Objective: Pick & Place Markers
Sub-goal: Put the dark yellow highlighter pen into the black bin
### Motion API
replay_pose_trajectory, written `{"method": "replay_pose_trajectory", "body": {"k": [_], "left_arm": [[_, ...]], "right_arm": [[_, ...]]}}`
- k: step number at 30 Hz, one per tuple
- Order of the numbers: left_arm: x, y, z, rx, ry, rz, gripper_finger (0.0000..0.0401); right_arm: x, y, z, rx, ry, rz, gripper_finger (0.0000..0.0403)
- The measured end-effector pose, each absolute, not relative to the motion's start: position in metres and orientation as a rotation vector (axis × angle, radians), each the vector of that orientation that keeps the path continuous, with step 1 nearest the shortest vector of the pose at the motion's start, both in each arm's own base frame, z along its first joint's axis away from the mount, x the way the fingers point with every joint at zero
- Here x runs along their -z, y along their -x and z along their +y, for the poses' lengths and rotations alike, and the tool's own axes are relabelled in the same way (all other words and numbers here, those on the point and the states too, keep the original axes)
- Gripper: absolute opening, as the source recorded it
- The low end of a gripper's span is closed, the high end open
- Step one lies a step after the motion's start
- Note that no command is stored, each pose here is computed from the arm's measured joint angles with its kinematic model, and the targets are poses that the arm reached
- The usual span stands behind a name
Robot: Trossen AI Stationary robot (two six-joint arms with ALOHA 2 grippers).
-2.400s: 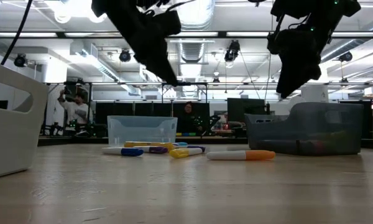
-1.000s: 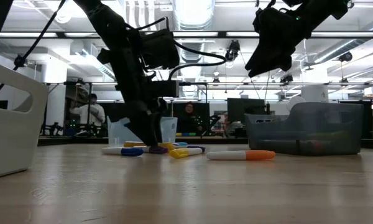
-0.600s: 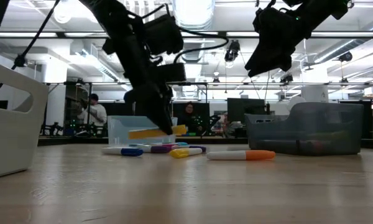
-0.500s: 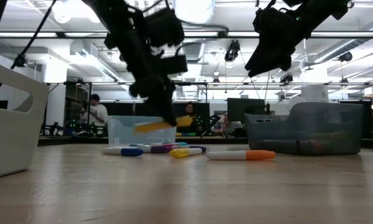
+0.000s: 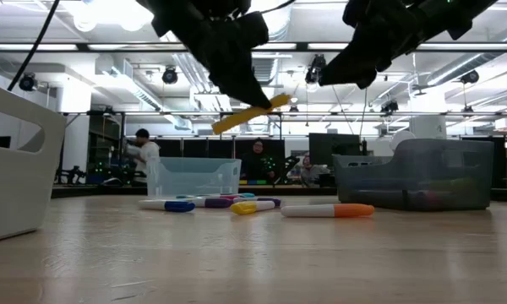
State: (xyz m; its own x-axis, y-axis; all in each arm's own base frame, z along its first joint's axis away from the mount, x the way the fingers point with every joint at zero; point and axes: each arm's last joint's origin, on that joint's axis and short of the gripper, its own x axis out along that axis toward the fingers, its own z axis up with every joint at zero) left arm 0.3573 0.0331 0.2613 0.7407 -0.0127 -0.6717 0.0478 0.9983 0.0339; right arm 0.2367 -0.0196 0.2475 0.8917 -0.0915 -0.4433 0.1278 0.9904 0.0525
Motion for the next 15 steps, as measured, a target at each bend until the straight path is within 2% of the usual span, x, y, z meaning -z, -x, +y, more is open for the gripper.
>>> {"method": "replay_pose_trajectory", "body": {"k": [15], "left_arm": [[-0.286, -0.369, 0.033, 0.052, 0.008, 0.578, 0.0055]], "right_arm": [[-0.251, -0.24, -0.014, 0.018, -0.097, 0.346, 0.0171]]}}
